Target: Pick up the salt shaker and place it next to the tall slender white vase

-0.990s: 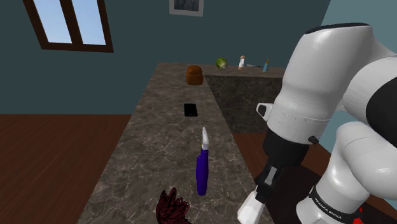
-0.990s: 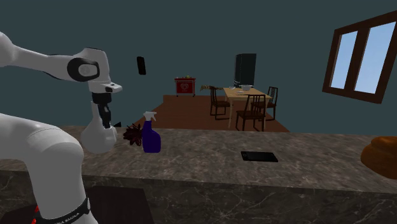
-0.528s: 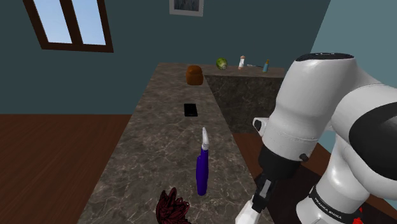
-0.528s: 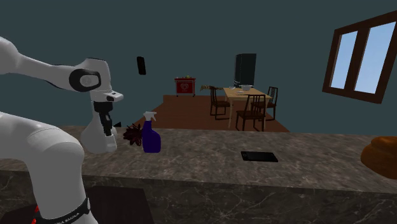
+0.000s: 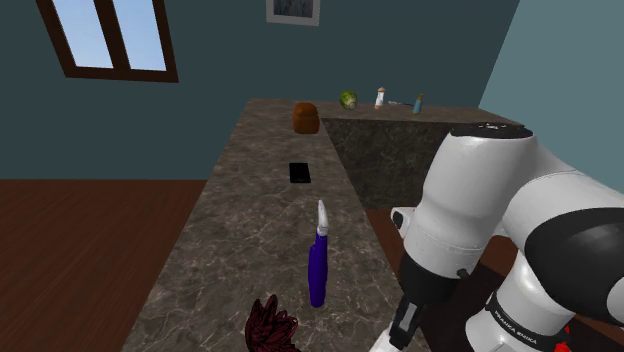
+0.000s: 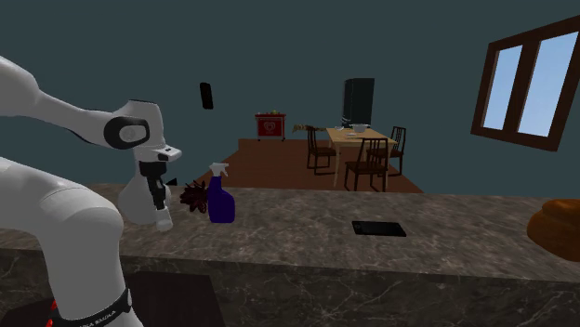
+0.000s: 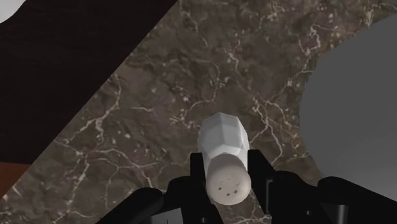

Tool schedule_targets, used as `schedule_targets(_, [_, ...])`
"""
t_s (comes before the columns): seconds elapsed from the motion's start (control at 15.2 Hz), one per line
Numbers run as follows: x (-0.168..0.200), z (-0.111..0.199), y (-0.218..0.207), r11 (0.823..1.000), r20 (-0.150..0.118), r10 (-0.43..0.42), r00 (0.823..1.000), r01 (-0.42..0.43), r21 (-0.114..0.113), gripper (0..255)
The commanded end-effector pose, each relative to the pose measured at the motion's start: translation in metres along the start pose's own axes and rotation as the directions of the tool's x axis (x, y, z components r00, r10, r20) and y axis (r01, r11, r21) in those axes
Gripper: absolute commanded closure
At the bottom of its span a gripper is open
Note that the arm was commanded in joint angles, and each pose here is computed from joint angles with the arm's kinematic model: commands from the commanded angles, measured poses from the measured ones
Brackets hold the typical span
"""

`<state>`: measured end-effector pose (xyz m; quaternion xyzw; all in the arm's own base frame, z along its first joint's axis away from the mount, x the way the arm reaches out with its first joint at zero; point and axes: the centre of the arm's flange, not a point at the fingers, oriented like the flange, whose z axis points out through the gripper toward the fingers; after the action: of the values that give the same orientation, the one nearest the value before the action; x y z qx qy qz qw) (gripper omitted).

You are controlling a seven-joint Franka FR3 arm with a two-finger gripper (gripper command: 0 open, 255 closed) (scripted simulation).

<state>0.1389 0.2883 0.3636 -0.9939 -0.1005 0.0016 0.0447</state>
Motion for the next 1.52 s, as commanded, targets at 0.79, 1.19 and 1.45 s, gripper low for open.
schedule_targets(0.79, [0.000, 0.025, 0.003, 1.000, -0.001, 0.000, 1.000, 0.000, 0.000, 0])
schedule_targets(1.19, [-0.001, -0.001, 0.003, 1.000, -0.001, 0.000, 1.000, 0.000, 0.000, 0])
schedule_targets(1.45, [-0.001, -0.025, 0.003, 1.000, -0.001, 0.000, 1.000, 0.000, 0.000, 0])
